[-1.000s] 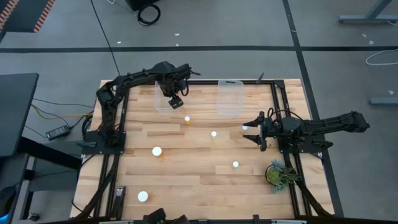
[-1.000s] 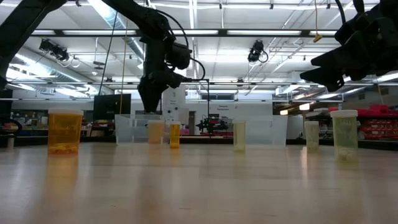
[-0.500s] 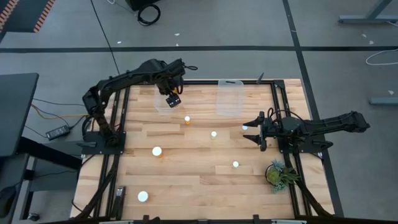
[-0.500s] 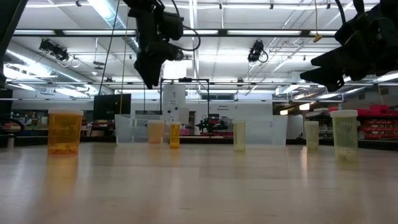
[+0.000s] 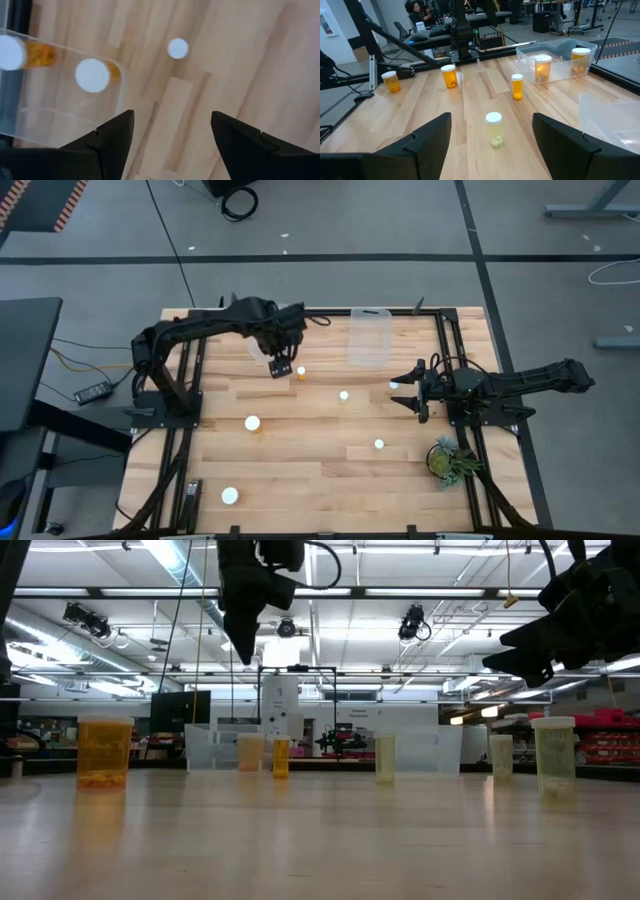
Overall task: Pick and place medicine bottles into bin by pill shape (circle, oval)
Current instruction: Put the large orange pill bottle into the left transparent bin
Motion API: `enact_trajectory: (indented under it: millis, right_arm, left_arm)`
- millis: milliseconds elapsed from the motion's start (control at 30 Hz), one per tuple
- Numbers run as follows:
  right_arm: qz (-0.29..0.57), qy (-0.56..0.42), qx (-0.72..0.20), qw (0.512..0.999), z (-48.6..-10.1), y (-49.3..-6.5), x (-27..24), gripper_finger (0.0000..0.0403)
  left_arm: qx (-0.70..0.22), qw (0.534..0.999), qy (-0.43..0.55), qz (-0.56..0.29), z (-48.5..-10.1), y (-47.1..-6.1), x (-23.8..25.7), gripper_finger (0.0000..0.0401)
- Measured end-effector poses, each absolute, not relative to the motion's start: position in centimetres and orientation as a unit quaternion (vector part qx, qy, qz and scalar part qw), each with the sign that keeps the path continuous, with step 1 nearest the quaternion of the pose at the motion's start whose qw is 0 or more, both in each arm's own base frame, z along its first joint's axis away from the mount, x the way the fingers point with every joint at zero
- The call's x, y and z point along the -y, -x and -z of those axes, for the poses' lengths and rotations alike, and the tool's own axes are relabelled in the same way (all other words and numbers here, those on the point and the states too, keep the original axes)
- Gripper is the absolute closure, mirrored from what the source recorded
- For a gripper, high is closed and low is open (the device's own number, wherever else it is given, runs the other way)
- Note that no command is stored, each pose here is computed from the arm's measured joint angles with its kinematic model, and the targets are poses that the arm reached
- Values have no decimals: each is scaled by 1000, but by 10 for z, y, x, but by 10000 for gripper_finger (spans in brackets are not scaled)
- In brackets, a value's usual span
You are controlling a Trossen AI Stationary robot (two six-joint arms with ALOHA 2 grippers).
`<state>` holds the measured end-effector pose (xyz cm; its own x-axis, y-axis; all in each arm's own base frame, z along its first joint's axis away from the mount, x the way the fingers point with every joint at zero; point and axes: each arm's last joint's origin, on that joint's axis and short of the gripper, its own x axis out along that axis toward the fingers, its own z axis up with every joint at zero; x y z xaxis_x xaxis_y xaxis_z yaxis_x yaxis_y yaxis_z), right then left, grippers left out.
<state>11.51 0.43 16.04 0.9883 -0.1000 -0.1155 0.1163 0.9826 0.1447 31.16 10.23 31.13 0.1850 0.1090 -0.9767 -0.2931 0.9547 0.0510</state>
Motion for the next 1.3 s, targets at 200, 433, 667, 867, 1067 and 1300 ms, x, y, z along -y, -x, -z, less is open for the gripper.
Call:
enact_trajectory:
  millis: [200, 433, 667, 867, 1067, 1300]
  right_arm:
    - [54, -76, -54, 994, -160, -115, -4, 118]
    - [54, -76, -54, 994, -160, -115, -4, 118]
    - [54, -76, -55, 994, -160, -115, -4, 118]
    - [54, -76, -55, 994, -160, -115, -4, 118]
    - [54, -76, -55, 994, -160, -115, -4, 118]
    - [55, -76, -55, 994, -160, -115, -4, 118]
  left_arm:
    - [-631, 765, 61, -113, -306, -316, -83, 128]
    - [-651, 751, 57, -101, -271, -297, -65, 147]
    - [-621, 769, 87, -124, -258, -272, -49, 167]
    - [-621, 760, 126, -146, -243, -259, -29, 161]
    - [-638, 742, 148, -145, -226, -254, -9, 120]
    - [-636, 740, 166, -141, -224, -255, 6, 61]
